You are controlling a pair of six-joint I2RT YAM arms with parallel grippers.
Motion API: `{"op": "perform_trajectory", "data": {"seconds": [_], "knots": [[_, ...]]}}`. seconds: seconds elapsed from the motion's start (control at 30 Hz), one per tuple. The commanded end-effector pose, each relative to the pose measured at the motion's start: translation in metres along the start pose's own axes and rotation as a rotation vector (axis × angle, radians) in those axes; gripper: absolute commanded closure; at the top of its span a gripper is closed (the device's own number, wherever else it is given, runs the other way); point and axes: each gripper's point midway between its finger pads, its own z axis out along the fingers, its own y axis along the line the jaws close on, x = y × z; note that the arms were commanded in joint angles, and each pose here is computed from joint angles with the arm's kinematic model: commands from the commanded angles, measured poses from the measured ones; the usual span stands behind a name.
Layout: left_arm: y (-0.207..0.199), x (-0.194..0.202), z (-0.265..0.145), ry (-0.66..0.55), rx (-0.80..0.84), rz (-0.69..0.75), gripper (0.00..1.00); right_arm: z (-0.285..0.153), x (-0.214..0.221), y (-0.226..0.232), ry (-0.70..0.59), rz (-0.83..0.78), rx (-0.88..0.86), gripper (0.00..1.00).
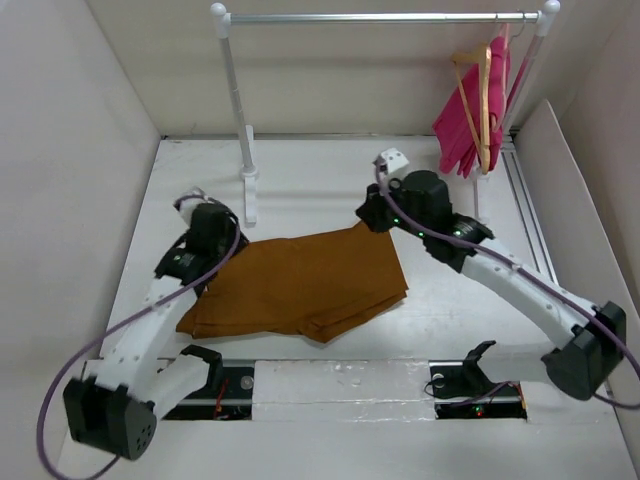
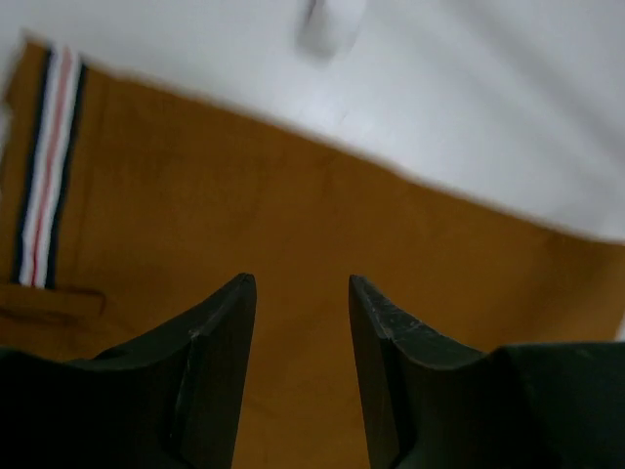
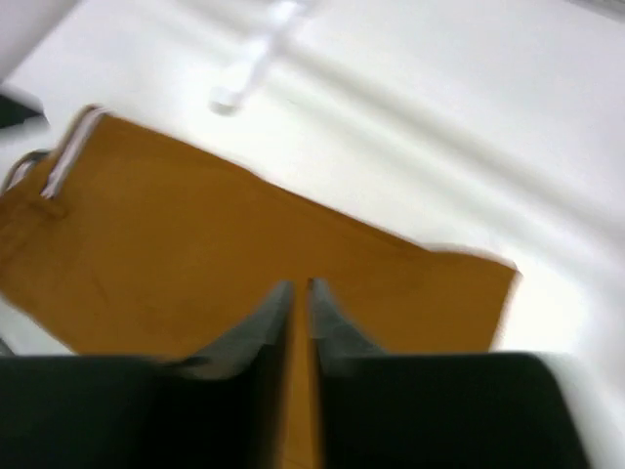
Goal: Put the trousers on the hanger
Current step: Fold the trousers at the center of the board.
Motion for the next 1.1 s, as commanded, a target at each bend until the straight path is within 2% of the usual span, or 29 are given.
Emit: {"op": "perform_trajectory", "data": {"seconds": [0.0,0.03,0.07,0.13,0.23,0.3,0.37,0.4,0.5,0.57,0.6,0.63,0.7,0.73,0.77,0.9,1.0,1.03,1.07], "knots": [[0.003,0.069,0.022,0.238,0.058,-0.021,0.61,-0.026,0.065,-0.058,0.196,-0.039,0.135,0.66],[0.014,0.085,0.027,0.267,0.034,-0.017,0.61,-0.034,0.078,-0.07,0.228,-0.033,0.16,0.33],[0.015,0.089,0.031,0.268,0.041,-0.021,0.61,-0.038,0.102,-0.082,0.27,-0.021,0.17,0.23],[0.03,0.111,0.042,0.328,-0.003,-0.02,0.6,-0.047,0.117,-0.095,0.285,0.042,0.147,0.11],[0.048,0.137,0.059,0.407,-0.078,-0.003,0.61,-0.049,0.153,-0.105,0.352,0.09,0.156,0.08],[0.056,0.137,0.069,0.398,-0.128,-0.003,0.61,-0.051,0.184,-0.107,0.395,0.151,0.157,0.09],[0.057,0.136,0.08,0.387,-0.152,0.001,0.61,-0.049,0.196,-0.112,0.373,0.205,0.137,0.08],[0.061,0.132,0.085,0.365,-0.174,-0.001,0.61,-0.052,0.219,-0.111,0.401,0.249,0.131,0.08],[0.069,0.12,0.101,0.329,-0.216,-0.019,0.61,-0.045,0.231,-0.101,0.378,0.322,0.013,0.12],[0.074,0.114,0.111,0.309,-0.246,-0.019,0.61,-0.049,0.244,-0.095,0.397,0.36,-0.014,0.2],[0.079,0.109,0.115,0.289,-0.265,-0.015,0.61,-0.051,0.247,-0.096,0.396,0.37,-0.009,0.28],[0.085,0.103,0.122,0.281,-0.287,-0.03,0.62,-0.055,0.254,-0.096,0.407,0.38,0.002,0.54],[0.089,0.095,0.129,0.275,-0.296,-0.052,0.62,-0.06,0.255,-0.098,0.392,0.395,0.019,0.77],[0.092,0.087,0.135,0.264,-0.306,-0.075,0.62,-0.061,0.254,-0.099,0.373,0.4,0.016,0.93],[0.088,0.081,0.138,0.263,-0.299,-0.084,0.62,-0.063,0.256,-0.095,0.364,0.41,0.004,1.0],[0.066,0.059,0.136,0.25,-0.246,-0.083,0.63,-0.066,0.26,-0.091,0.371,0.425,-0.008,1.0],[0.033,0.022,0.12,0.162,-0.122,-0.096,0.63,-0.067,0.247,-0.089,0.358,0.405,-0.015,1.0],[0.015,0.007,0.107,0.115,-0.058,-0.085,0.63,-0.07,0.236,-0.087,0.347,0.377,-0.006,0.98],[0.002,0.004,0.101,0.101,-0.015,-0.068,0.62,-0.071,0.224,-0.083,0.335,0.338,-0.013,0.88]]}}
